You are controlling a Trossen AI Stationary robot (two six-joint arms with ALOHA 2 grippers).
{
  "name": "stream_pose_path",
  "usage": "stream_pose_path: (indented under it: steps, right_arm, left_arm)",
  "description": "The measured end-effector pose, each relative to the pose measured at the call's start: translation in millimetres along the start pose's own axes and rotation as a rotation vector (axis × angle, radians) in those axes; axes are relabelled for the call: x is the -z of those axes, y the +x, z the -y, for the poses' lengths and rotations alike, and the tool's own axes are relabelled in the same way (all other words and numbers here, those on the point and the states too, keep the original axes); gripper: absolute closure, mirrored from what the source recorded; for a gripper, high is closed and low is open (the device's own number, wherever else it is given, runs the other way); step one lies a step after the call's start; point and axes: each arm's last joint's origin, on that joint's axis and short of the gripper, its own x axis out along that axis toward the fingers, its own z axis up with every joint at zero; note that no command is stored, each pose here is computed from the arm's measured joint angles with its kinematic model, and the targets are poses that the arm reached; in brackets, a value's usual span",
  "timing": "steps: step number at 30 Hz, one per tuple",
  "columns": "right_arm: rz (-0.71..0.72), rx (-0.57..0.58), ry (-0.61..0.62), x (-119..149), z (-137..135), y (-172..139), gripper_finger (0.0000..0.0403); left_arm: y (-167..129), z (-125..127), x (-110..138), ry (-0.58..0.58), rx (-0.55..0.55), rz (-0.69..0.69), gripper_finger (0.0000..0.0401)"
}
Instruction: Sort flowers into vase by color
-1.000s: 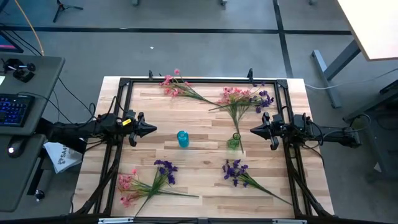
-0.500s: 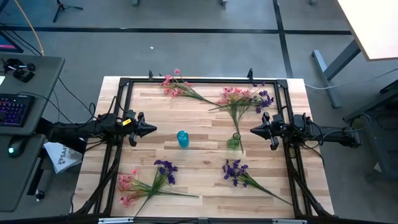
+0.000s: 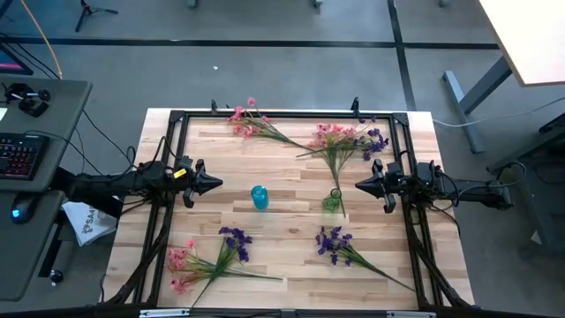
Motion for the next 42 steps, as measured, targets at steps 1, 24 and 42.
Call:
stream_pose_path:
  steps: [1, 24, 42]
  right_arm:
    - [0.0, 0.0, 0.0, 0.0, 0.0, 0.0, 0.0402]
    - [0.536, -0.054, 0.429, -43.7, -9.4, -11.5, 0.0402]
    - [-0.141, -0.281, 0.296, -150.0, -95.1, 74.4, 0.0402]
  left_arm:
    - [0.0, 0.0, 0.0, 0.0, 0.0, 0.0, 0.0401]
    - [0.0, 0.0, 0.0, 0.0, 0.0, 0.0, 0.0401]
    - [0.0, 0.0, 0.0, 0.0, 0.0, 0.0, 0.0401]
